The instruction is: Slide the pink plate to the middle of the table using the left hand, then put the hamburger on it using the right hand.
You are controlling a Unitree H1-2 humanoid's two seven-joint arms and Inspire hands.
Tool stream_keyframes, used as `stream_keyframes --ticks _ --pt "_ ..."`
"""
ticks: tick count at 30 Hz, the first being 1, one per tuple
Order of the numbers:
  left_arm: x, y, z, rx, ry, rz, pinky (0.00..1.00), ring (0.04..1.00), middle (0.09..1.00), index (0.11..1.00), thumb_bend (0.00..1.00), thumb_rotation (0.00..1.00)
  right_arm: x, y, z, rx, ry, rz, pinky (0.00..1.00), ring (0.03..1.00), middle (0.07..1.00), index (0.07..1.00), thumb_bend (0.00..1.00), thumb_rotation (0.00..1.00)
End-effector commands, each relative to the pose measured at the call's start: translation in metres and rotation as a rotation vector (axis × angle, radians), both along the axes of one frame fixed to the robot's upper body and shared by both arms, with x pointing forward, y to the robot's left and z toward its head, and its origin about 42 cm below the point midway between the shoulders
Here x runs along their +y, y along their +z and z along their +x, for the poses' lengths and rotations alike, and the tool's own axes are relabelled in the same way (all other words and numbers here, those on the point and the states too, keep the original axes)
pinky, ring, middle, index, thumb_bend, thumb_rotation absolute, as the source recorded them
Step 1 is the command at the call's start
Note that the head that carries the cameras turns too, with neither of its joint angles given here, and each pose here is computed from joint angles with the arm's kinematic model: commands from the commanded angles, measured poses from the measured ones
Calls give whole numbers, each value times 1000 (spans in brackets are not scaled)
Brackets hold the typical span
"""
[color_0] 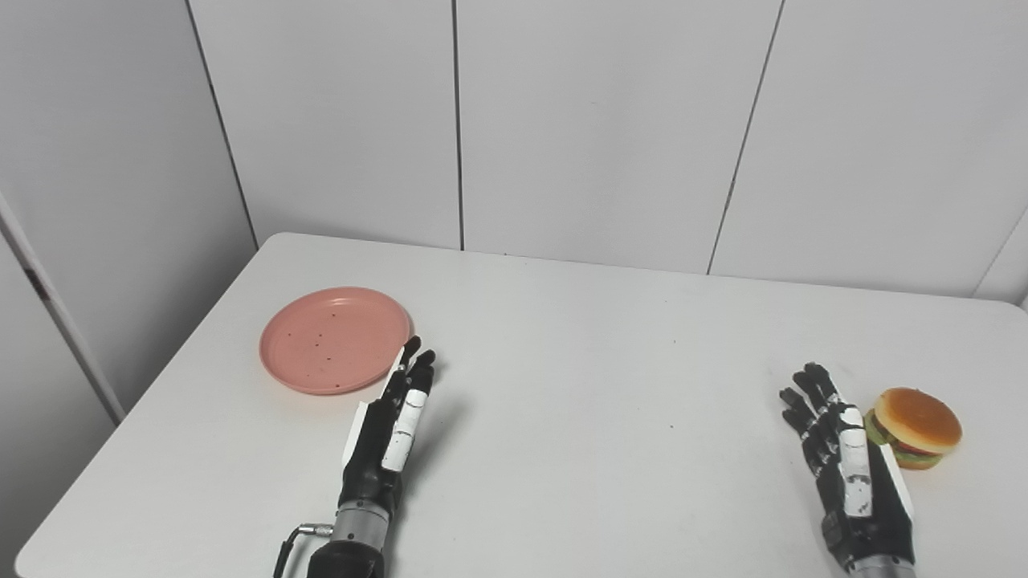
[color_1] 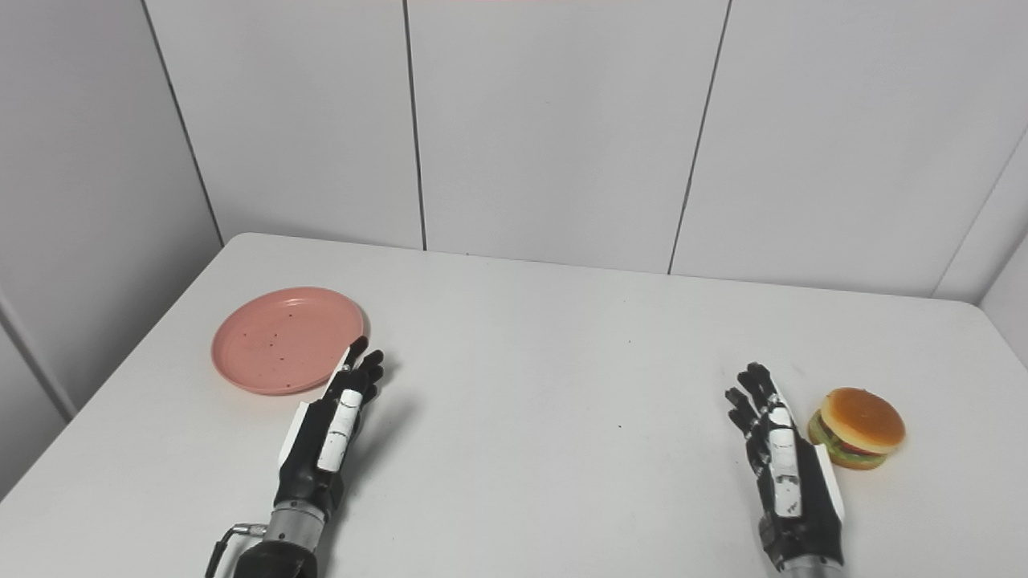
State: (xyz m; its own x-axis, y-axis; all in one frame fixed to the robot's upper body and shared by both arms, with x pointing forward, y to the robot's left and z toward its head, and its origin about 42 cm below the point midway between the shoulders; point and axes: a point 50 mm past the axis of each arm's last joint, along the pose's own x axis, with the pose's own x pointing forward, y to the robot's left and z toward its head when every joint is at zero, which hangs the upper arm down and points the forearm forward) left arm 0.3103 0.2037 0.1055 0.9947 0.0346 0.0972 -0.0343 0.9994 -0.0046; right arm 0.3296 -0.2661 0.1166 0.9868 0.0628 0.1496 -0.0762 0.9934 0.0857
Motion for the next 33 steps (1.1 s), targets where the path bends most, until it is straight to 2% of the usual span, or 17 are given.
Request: stream_keyframes --ticks 1,11,15,21,29,33 --pt "-12 -21 -4 40 -2 -22 953 941 932 934 761 938 -6 -31 -17 60 -11 9 956 923 952 943 833 1000" --pt "-14 -30 -1 -8 -1 -31 929 934 928 924 745 928 -7 -41 -12 75 -9 22 968 927 945 942 821 1000" --pt "-13 -26 3 -29 9 -59 918 932 921 912 795 920 -5 -44 -9 77 -12 7 952 920 937 937 833 1000" --pt "-8 13 14 -129 20 -146 907 918 908 891 862 873 -6 -47 -7 77 -18 -4 941 909 935 936 824 1000" --pt "16 86 38 -303 43 -114 815 904 902 875 857 923 -6 -46 -10 78 -21 1 931 896 923 929 829 1000" --pt "33 115 54 -369 53 -79 799 896 909 892 919 919 -4 -45 -12 72 -12 6 931 893 926 934 819 1000"
